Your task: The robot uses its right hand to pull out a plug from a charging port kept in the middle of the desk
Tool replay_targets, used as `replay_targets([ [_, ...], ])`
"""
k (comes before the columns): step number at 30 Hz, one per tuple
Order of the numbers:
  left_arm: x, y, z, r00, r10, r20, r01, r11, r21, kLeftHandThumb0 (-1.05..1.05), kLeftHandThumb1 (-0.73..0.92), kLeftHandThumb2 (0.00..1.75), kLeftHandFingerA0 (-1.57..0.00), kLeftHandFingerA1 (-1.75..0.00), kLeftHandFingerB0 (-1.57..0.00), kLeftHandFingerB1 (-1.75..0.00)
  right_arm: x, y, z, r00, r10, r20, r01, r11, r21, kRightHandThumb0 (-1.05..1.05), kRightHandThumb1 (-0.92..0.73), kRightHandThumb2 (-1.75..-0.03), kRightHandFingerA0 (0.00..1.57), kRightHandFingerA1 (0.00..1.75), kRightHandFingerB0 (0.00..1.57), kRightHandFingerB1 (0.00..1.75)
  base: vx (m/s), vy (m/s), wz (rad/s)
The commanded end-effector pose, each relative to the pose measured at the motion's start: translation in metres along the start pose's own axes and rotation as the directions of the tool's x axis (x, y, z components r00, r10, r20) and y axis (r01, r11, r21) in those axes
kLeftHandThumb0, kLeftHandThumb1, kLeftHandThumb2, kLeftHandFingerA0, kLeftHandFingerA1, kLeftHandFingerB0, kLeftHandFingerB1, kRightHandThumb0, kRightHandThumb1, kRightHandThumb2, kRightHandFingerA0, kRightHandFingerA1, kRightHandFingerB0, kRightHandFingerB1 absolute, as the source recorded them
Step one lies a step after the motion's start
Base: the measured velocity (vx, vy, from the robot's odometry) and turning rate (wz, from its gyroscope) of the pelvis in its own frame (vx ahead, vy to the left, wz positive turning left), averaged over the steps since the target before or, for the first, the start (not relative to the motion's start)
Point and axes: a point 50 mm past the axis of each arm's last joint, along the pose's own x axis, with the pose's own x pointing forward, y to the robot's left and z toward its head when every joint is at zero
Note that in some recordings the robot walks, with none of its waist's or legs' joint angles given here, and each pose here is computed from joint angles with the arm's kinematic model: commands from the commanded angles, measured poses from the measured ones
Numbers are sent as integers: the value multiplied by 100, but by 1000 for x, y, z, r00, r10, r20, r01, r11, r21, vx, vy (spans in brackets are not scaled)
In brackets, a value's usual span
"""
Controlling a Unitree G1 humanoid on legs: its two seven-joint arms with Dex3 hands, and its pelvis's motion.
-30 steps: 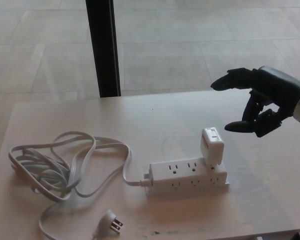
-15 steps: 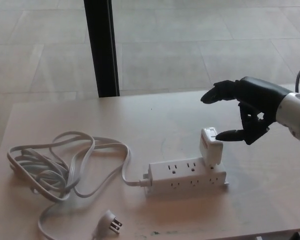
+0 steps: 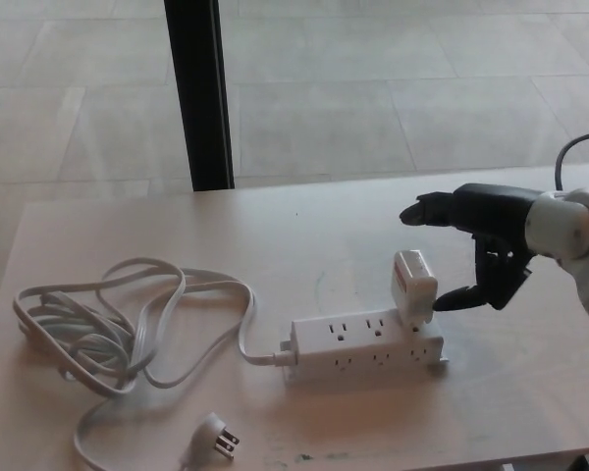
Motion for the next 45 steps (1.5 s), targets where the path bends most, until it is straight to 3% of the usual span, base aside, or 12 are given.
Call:
replay_targets([
  [1, 0, 6, 5, 999, 22, 29, -23, 1000, 5, -69, 44, 85, -70, -65, -56, -52, -6, -9, -10, 986, 105, -133, -108, 994, -15, -73, -38, -87, 66, 101, 0, 15, 0, 0, 0],
  [5, 0, 6, 5, 999, 18, 30, -19, 1000, 11, -67, 55, 58, -75, -57, -64, -39, -4, -9, -6, 987, 102, -127, -106, 994, -28, -70, -35, -87, 74, 101, 0, 20, 0, 0, 0],
  [6, 0, 6, 5, 999, 12, 33, -13, 1000, 25, -67, 56, 58, -75, -59, -62, -39, -5, -8, -4, 989, 93, -116, -99, 994, -48, -82, -53, -56, 60, 97, 3, 27, 0, 0, 0],
  [7, 0, 6, 5, 1000, 11, 28, -12, 1000, 17, -66, 55, 58, -74, -57, -62, -39, -4, -7, -2, 989, 93, -114, -99, 994, -50, -81, -42, -85, 43, 72, 7, 17, 0, 0, 0],
  [12, -1, 6, 5, 999, 3, 39, -4, 1000, 5, -67, 56, 58, -72, -60, -63, -40, 1, -3, 2, 992, 85, -96, -89, 995, -33, -74, -40, -87, 77, 99, 2, 22, 0, 0, 0],
  [13, -1, 6, 5, 999, 2, 39, -2, 1000, 11, -68, 56, 58, -72, -59, -63, -39, 1, -3, 2, 992, 84, -94, -87, 996, -31, -81, -52, -57, 66, 101, 9, 25, 0, 0, 0],
  [14, -1, 6, 5, 999, 3, 37, -3, 1000, 18, -68, 56, 58, -73, -57, -64, -39, 2, -2, 1, 993, 78, -93, -81, 996, -25, -87, -45, -82, 60, 91, 3, 28, 0, 0, 0],
  [29, 1, 1, 6, 999, 2, 35, -2, 1000, 23, -68, 57, 59, -75, -58, -63, -39, 8, 7, -4, 998, 1, -68, -3, 1000, -27, -83, -42, -79, 76, 132, 9, 40, 0, 0, 0],
  [30, 1, 1, 7, 999, 1, 38, -1, 1000, 24, -68, 45, 87, -70, -65, -56, -52, 9, 8, -4, 998, -8, -70, 6, 1000, -30, -83, -42, -79, 77, 133, 9, 40, 0, 0, 0],
  [31, 1, 1, 7, 999, 0, 41, -1, 1000, 29, -67, 57, 58, -75, -58, -64, -39, 10, 10, -5, 998, -15, -68, 12, 999, -36, -79, -41, -80, 77, 126, 11, 40, 0, 0, 0],
  [43, 0, 1, 7, 999, -16, 42, 14, 999, 45, -69, 56, 58, -75, -57, -65, -39, 23, 33, -4, 998, -23, -58, 21, 999, -27, -81, -43, -80, 75, 129, 15, 41, 0, 0, 0],
  [45, 0, 1, 7, 999, -18, 42, 16, 999, 51, -69, 46, 87, -70, -66, -55, -52, 24, 35, 0, 998, -40, -44, 39, 999, -29, -75, -50, -60, 69, 150, 20, 36, 0, 0, 0],
])
